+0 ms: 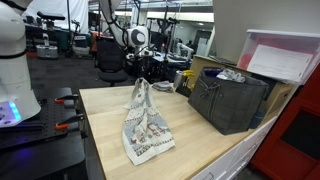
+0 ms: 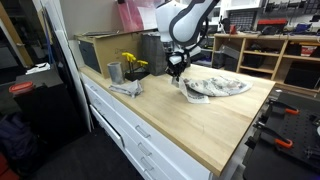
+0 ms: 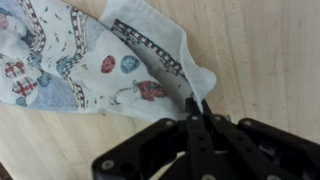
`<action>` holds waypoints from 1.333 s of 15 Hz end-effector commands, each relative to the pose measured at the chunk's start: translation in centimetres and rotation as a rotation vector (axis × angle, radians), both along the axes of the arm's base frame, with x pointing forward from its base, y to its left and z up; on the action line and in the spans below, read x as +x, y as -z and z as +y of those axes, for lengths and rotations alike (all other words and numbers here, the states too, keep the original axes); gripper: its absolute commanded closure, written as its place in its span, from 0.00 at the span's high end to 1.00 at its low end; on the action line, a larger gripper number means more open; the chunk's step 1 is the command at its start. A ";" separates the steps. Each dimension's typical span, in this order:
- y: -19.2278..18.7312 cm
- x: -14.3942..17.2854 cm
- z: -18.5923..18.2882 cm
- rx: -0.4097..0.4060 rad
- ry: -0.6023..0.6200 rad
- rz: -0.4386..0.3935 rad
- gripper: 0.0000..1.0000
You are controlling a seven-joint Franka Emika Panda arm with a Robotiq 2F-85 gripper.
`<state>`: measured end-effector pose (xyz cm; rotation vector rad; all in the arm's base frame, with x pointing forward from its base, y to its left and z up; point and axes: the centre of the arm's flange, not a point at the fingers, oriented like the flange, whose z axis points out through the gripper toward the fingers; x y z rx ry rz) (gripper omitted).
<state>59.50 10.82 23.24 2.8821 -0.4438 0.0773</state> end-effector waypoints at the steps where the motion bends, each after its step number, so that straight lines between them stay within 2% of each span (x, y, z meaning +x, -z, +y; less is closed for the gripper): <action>1: -0.3 0.6 2.1 -0.023 -0.045 -0.014 0.01; 2: -0.2 0.6 2.5 -0.023 -0.051 -0.016 0.01; 3: -0.1 0.5 2.7 -0.024 -0.061 -0.017 0.29; 4: 0.0 0.4 2.7 -0.024 -0.070 -0.019 0.29; 9: 0.4 -0.1 0.6 -0.050 -0.037 -0.035 0.66; 13: 0.5 -1.2 -4.3 -0.049 0.156 0.020 0.95; 14: 0.7 -1.8 -5.8 -0.056 0.209 0.041 0.99; 17: 1.8 -4.1 -10.4 -0.071 0.368 0.065 1.00; 20: 3.2 -5.5 -12.8 -0.056 0.531 0.089 1.00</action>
